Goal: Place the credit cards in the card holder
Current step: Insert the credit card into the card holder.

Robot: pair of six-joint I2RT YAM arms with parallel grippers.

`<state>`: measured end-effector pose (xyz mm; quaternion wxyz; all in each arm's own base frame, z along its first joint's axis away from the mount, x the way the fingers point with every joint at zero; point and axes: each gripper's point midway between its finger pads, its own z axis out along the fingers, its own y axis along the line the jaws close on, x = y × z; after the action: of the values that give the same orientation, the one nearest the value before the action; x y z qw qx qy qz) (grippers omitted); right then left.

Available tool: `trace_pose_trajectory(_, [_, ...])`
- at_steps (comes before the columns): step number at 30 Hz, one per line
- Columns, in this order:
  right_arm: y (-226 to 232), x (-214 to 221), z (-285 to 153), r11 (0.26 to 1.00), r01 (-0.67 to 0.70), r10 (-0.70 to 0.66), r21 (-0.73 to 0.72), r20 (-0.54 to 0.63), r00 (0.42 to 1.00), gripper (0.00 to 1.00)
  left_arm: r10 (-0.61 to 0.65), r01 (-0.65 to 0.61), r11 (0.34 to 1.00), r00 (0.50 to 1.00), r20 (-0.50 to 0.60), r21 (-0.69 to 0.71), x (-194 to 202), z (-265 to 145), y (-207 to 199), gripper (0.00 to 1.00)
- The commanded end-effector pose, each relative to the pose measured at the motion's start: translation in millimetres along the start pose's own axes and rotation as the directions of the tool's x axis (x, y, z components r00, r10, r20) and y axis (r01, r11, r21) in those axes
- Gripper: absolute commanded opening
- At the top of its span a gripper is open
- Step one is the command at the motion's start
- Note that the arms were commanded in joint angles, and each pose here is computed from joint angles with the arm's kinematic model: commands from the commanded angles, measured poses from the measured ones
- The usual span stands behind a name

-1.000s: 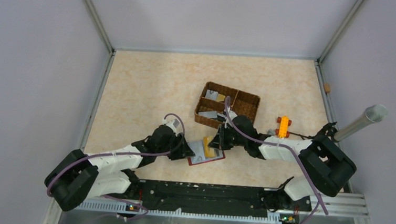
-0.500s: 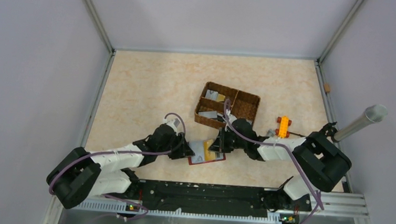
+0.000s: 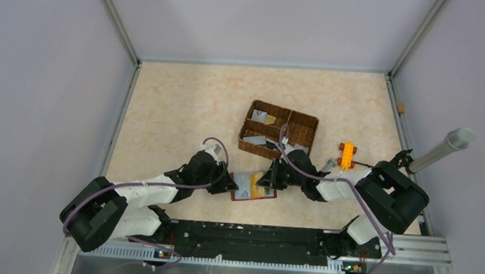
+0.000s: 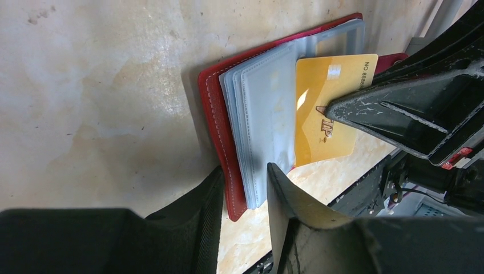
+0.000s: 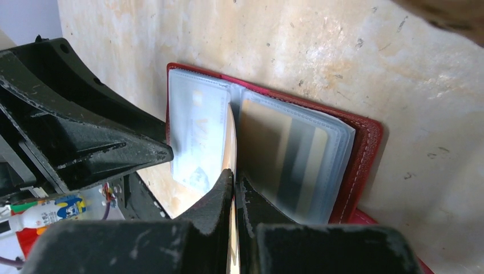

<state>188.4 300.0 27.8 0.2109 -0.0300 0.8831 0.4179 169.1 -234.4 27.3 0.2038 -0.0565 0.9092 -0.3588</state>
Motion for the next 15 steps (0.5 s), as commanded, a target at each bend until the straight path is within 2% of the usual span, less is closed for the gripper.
trace_pose_trajectory(1, [-20,3,7,0.997,-0.003,0.001,0.077,0.032,0.999,0.00,0.013,-0.017,0.995,0.999,-0.045,-0.101,13,3,27,0.35])
trace_pose_trajectory(6, [-26,1,9,0.995,0.001,-0.006,0.104,0.044,0.999,0.00,0.016,-0.022,0.992,0.998,-0.054,-0.121,15,4,32,0.33])
trace_pose_trajectory(15, [-36,16,9,0.992,-0.013,0.015,0.128,-0.013,1.000,0.00,0.019,-0.027,0.991,0.998,-0.061,-0.133,14,6,33,0.33])
